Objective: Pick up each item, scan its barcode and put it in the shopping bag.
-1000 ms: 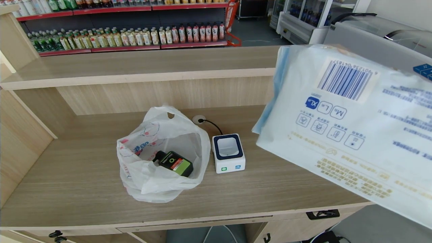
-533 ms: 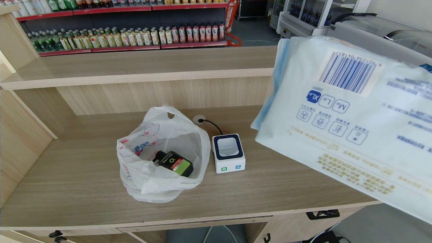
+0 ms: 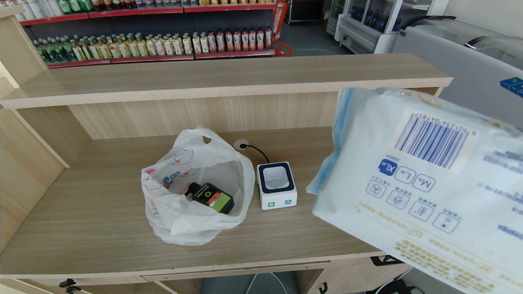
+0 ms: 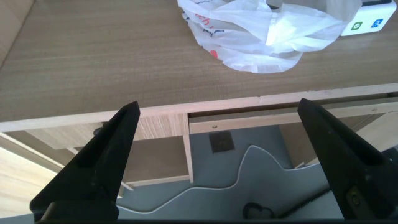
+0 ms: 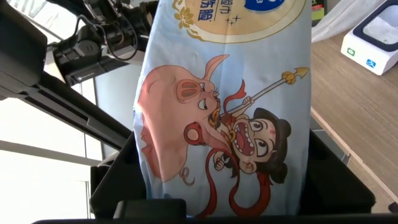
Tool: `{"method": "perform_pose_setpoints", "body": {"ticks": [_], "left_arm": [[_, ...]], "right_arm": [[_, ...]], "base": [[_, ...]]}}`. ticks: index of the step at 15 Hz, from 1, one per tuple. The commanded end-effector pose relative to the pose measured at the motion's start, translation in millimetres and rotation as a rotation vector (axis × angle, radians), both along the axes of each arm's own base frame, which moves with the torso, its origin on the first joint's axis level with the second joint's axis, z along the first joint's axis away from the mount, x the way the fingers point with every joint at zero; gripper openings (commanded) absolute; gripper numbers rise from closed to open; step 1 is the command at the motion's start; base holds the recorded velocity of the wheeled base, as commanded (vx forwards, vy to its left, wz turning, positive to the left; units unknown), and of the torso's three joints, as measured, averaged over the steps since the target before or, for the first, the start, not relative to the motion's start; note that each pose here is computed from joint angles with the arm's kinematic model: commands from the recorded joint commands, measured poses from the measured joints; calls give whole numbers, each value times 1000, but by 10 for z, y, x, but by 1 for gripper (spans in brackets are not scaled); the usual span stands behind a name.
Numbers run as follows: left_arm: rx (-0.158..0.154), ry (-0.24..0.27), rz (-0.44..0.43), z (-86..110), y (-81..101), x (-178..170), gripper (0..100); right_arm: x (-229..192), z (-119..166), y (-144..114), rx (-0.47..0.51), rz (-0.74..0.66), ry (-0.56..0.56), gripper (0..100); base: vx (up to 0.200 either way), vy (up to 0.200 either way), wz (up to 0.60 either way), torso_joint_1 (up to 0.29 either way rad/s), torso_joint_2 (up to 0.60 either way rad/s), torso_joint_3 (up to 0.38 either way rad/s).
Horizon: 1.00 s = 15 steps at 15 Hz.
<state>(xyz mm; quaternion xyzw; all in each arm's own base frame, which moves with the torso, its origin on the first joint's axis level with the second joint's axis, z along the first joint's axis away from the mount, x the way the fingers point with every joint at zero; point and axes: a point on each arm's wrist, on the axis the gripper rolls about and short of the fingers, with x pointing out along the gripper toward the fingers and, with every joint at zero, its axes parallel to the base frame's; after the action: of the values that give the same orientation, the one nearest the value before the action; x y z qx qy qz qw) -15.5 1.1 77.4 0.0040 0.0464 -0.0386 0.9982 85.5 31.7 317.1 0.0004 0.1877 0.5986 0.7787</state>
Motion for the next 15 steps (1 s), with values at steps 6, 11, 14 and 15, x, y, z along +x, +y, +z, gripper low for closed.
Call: {"method": "perform_pose_setpoints", "body": {"ticks": [6,11,14,15], "left_arm": [[0,1,0,0,0,1,100],[0,1,0,0,0,1,100],[0,1,0,0,0,1,100],[0,1,0,0,0,1,100]], "right_arm": [[-81,-4,0,2,13,-15,0],[287,34,25,-109,-57,-290,0],[642,-87,-1,-102,-128,-527,0],[746,-170,3,-110,-147,-579,0]], "base": [[0,0,0,0,0,0],[0,0,0,0,0,0],[0,0,0,0,0,0],[0,0,0,0,0,0]]}}
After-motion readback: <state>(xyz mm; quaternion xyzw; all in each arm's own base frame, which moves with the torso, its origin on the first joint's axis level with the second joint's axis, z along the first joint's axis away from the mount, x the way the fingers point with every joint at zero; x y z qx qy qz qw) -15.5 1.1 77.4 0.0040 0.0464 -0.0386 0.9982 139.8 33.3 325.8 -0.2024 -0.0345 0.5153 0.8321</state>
